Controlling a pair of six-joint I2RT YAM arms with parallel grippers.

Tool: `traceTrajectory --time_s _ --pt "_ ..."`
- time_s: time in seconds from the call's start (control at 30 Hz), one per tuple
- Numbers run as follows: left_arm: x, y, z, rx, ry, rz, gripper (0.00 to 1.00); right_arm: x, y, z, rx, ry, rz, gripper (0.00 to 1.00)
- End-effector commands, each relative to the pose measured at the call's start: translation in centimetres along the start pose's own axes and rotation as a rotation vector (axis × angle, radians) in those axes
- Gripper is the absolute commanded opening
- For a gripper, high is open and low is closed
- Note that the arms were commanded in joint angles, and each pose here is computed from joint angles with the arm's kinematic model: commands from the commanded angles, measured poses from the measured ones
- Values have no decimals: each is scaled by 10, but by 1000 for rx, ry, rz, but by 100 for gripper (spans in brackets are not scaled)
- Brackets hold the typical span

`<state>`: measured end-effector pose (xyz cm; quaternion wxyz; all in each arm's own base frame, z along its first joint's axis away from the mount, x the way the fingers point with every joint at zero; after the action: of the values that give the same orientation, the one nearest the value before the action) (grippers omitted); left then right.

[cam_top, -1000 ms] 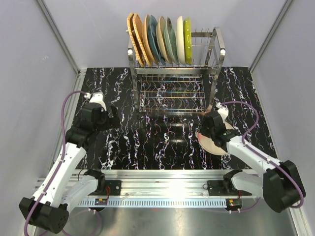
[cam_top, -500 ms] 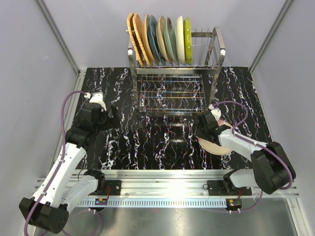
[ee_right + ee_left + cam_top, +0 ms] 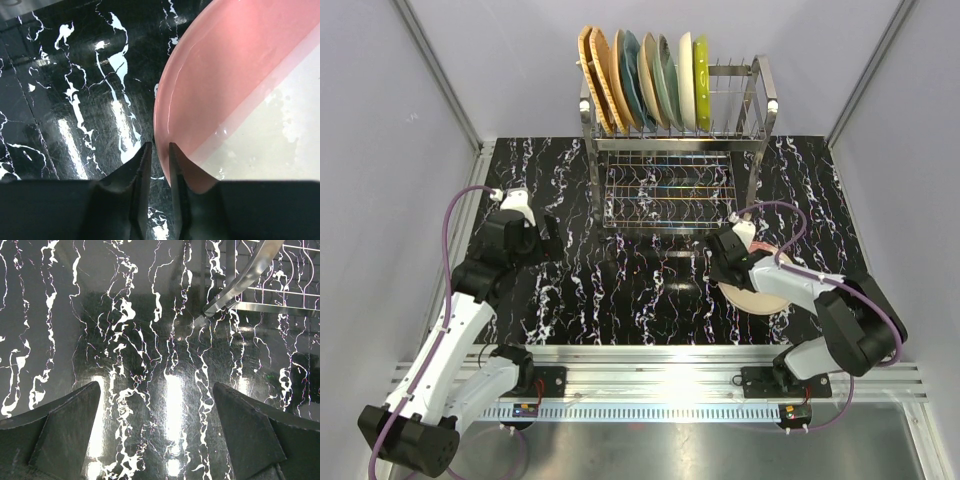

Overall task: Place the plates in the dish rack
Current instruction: Grab a plate with the right arm

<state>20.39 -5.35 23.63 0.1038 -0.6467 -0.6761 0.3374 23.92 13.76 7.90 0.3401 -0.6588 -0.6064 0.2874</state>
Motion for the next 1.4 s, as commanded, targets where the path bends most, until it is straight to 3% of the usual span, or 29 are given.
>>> traceTrajectory --time_s 0.0,0.23,0.37,0.7,0.9,1.0,1.13,1.37 --pt "-4 -2 -7 -38 8 40 99 9 1 5 26 -27 10 24" --pt "-5 -3 -7 -38 6 47 99 41 -3 20 47 -94 -82 19" --pt "-5 -3 -7 -38 6 52 99 57 -7 28 64 -156 -90 8" --pt "-10 -2 -4 -20 -16 86 99 108 -43 41 23 -270 -266 0" --pt "-35 -1 -5 64 -83 239 99 118 -53 52 10 -293 -340 0" --pt "-45 2 3 161 -143 300 99 119 -59 55 -7 -283 -367 0" --pt "-67 10 26 262 -278 528 99 121 -67 57 -37 -284 -402 0" --pt "-75 26 72 320 -335 500 99 116 -79 65 -56 -277 -421 0"
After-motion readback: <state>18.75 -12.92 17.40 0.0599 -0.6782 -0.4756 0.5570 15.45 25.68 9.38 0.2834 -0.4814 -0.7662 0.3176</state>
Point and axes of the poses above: each gripper's point midway between its finger pads, its own y axis out along the fingers, its own x axis along the line the jaws close on, z = x × y, the point moved 7 cm from there along -y, back along the fingers, and after that the axes turned 11 degrees about -y, right-handed, at the moved point
